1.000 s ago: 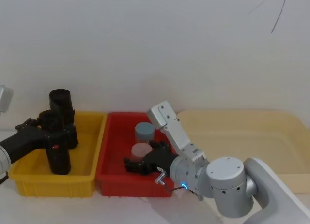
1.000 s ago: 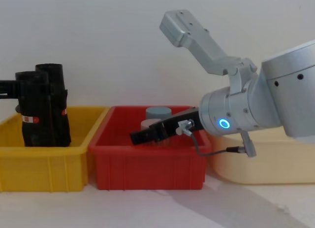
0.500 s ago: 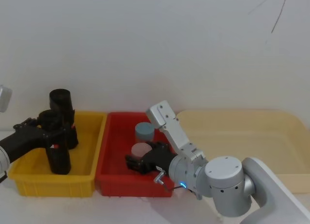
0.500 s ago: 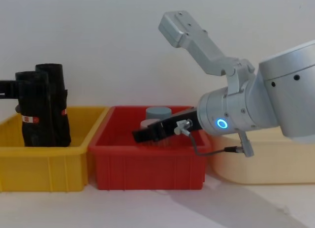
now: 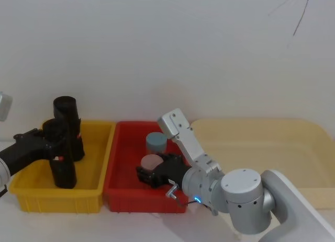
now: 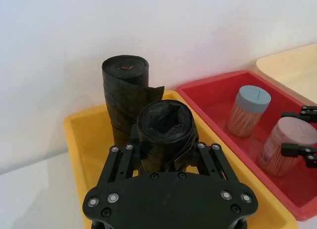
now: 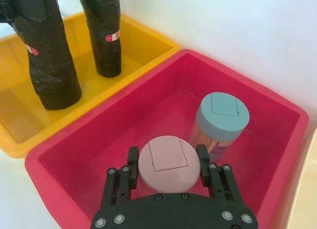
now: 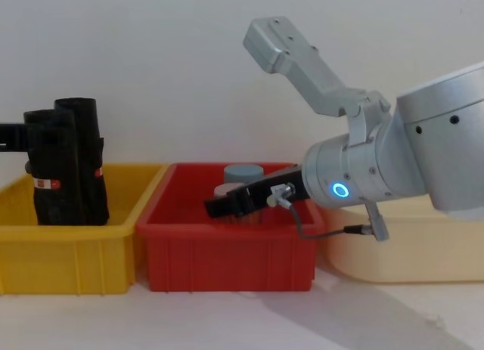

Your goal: Pick up the garbage bag with the one hand and transfer it to the other hand.

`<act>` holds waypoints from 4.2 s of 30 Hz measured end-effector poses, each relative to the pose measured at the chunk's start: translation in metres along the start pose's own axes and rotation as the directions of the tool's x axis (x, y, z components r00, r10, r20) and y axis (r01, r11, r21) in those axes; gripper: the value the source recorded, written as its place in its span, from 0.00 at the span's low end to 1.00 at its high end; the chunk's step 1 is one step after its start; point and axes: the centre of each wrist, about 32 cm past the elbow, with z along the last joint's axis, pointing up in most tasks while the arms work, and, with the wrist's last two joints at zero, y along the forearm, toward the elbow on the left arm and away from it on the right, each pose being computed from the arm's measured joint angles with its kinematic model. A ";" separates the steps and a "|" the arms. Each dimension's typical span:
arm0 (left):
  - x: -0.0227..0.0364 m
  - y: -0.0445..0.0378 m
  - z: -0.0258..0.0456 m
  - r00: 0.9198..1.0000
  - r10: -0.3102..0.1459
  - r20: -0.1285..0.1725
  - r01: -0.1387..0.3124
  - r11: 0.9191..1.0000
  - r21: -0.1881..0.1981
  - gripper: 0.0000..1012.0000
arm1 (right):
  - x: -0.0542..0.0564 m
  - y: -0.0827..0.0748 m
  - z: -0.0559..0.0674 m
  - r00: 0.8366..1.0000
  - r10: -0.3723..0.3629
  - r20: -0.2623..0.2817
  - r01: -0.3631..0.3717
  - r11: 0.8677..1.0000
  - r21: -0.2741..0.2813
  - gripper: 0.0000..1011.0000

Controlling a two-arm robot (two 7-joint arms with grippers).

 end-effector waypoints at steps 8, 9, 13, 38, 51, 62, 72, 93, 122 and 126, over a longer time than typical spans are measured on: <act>0.0001 0.0000 0.0001 1.000 0.002 0.001 -0.002 1.000 -0.001 0.45 | 0.000 0.000 0.000 1.000 0.000 0.000 0.000 1.000 0.000 0.68; 0.0001 0.0000 0.0000 1.000 0.002 0.001 -0.002 1.000 -0.001 0.44 | 0.000 0.000 0.000 1.000 0.000 0.000 0.000 1.000 0.000 0.68; 0.0001 0.0000 0.0001 1.000 0.002 0.001 -0.002 1.000 -0.001 0.42 | 0.000 0.000 0.000 1.000 0.000 0.000 0.000 1.000 0.000 0.68; 0.0001 0.0000 0.0001 1.000 0.002 0.002 -0.002 1.000 -0.001 0.37 | 0.000 0.000 0.000 1.000 0.000 -0.001 0.000 1.000 -0.001 0.68; 0.0030 0.0087 0.0028 1.000 0.018 -0.003 -0.018 1.000 -0.016 0.37 | 0.001 0.000 0.002 1.000 0.016 -0.006 -0.016 1.000 0.026 0.68; 0.0065 0.0160 0.0344 1.000 0.004 0.010 -0.002 0.994 -0.107 0.37 | 0.011 -0.014 0.020 1.000 -0.004 0.002 0.004 0.990 0.143 0.68; 0.0072 0.0002 0.0757 0.994 -0.094 0.052 0.103 0.971 -0.216 0.37 | 0.027 -0.037 0.039 0.994 -0.105 0.023 0.096 0.964 0.248 0.68; -0.0184 -0.0882 0.1186 0.921 -0.373 0.112 0.389 0.868 -0.308 0.37 | 0.056 -0.095 0.039 0.919 -0.393 0.008 0.375 0.883 0.280 0.68; -0.0973 -0.2376 0.1312 0.695 -0.705 0.141 0.713 0.649 -0.266 0.37 | 0.089 -0.139 0.006 0.803 -0.590 -0.083 0.596 0.793 0.129 0.79; -0.1041 -0.2434 0.1330 0.677 -0.720 0.148 0.730 0.634 -0.255 0.37 | 0.090 -0.139 0.004 0.805 -0.587 -0.091 0.594 0.795 0.122 0.88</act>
